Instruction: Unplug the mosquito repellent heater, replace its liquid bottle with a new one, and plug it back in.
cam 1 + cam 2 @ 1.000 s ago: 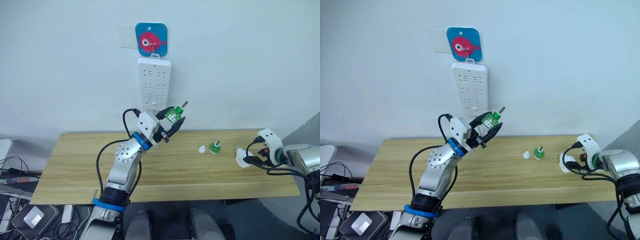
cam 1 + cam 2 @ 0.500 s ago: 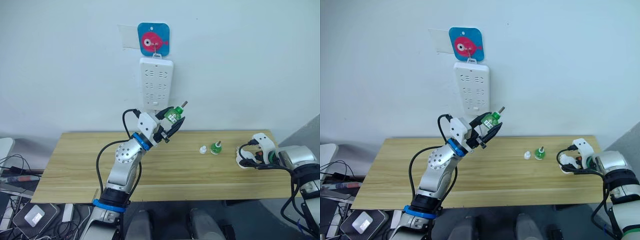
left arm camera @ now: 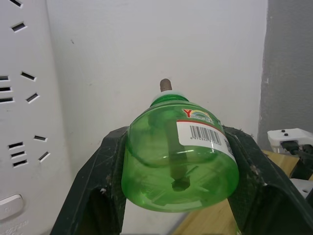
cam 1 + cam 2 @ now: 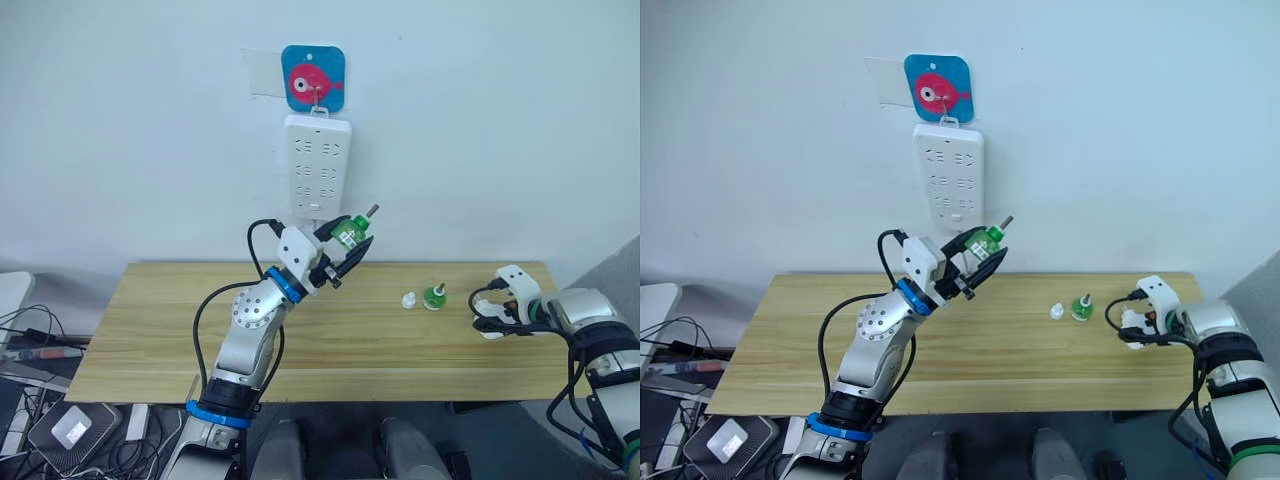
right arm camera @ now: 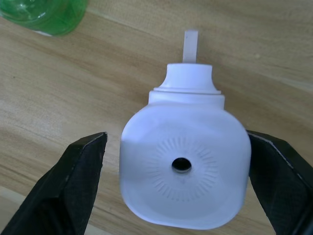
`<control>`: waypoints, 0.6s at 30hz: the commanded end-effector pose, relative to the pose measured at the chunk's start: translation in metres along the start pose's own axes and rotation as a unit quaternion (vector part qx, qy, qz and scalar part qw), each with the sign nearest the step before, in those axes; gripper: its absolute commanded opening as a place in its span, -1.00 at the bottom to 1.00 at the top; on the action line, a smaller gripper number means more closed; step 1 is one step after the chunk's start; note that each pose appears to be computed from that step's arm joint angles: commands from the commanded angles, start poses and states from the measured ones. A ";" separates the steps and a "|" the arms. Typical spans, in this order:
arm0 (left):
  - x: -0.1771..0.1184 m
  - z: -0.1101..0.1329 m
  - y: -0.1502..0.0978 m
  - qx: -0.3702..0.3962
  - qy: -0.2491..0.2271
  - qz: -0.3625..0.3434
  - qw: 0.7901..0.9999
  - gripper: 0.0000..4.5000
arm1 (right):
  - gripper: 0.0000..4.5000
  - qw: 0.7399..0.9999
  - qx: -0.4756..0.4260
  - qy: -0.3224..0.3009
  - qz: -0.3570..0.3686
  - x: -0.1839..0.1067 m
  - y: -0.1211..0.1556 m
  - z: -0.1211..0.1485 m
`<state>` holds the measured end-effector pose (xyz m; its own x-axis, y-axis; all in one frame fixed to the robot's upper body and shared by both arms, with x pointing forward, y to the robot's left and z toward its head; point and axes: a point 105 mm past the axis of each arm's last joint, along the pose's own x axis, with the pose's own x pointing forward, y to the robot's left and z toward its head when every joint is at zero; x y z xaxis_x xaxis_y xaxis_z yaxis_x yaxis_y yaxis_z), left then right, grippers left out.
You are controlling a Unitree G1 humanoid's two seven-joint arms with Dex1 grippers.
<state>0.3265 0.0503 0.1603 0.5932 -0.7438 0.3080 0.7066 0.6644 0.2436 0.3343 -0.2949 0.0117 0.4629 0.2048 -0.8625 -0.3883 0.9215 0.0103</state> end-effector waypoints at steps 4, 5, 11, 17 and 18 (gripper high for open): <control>0.002 0.012 0.000 0.017 -0.016 -0.004 1.000 0.01 | 0.31 1.000 0.004 -0.021 0.001 -0.010 -0.007 0.009; 0.002 0.011 0.000 0.017 -0.015 -0.004 1.000 0.01 | 0.31 1.000 0.006 -0.022 0.002 -0.012 -0.008 0.008; -0.005 0.008 -0.010 -0.008 -0.003 -0.052 0.999 0.01 | 0.31 0.989 0.054 -0.075 0.111 -0.049 0.000 0.019; -0.015 0.023 -0.034 -0.057 -0.010 -0.162 0.985 0.01 | 0.31 0.885 0.210 -0.188 0.370 -0.141 0.048 0.073; -0.016 0.025 -0.036 -0.060 -0.009 -0.173 0.983 0.01 | 0.31 0.874 0.218 -0.191 0.391 -0.151 0.054 0.077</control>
<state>0.2930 0.0445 0.1566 0.3746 -0.9027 0.2118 0.8853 0.4160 0.2075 0.3109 -0.2604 0.1435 0.4718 0.7843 -0.4028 -0.3500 0.5859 0.7309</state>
